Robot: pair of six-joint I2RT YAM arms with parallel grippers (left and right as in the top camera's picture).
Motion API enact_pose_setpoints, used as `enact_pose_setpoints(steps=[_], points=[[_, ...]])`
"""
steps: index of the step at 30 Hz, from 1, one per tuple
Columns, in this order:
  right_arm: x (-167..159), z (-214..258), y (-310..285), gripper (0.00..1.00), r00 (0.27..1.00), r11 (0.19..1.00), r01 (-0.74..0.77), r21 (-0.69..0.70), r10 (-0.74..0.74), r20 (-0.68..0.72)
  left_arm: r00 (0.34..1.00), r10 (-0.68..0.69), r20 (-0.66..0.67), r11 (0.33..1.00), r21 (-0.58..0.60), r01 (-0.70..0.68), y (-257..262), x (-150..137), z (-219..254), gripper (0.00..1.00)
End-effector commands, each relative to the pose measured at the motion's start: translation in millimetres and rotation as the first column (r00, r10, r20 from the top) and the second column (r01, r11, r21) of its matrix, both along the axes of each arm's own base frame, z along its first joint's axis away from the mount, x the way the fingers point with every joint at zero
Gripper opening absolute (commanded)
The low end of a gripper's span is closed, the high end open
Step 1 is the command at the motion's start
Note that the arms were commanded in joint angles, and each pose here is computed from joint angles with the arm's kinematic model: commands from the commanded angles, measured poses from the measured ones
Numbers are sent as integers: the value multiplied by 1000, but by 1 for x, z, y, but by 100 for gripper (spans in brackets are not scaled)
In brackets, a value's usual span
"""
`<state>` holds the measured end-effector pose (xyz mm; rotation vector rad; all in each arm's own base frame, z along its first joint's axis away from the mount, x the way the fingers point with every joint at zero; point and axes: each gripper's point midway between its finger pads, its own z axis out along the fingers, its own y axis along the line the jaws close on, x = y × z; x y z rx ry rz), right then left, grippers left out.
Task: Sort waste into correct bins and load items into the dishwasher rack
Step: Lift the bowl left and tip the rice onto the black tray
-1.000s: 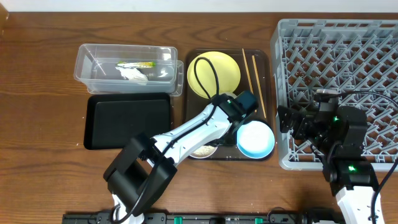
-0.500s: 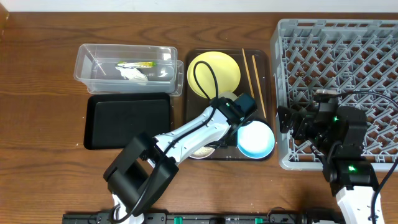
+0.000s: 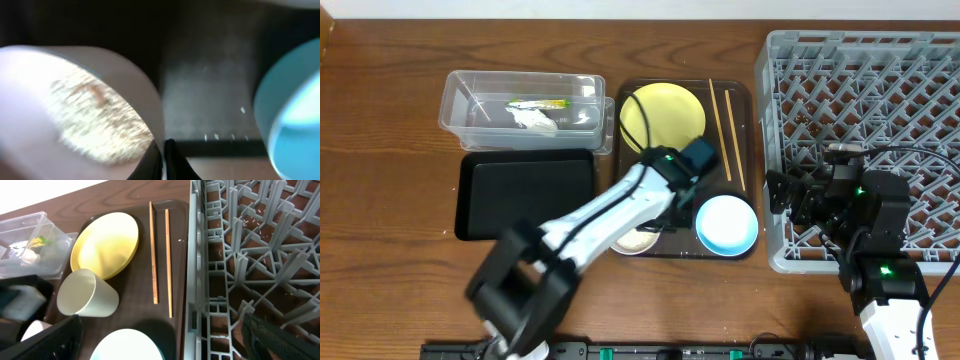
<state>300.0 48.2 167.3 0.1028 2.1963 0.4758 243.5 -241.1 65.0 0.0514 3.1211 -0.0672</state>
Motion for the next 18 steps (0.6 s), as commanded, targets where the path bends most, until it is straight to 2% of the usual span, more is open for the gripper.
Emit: enact_pose_setpoints(steps=[1,9,18], points=[[4,10,0,99,1000,1000,6,15,-7,18,994,1,107,996,-88,8,7,8,49,6],[6,13,0,99,999,1000,6,15,-6,34,968,117,223,976,-205,-70,54,25,112,6],[6,13,0,99,999,1000,6,15,-6,33,969,196,151,936,-323,-139,119,54,113,6]])
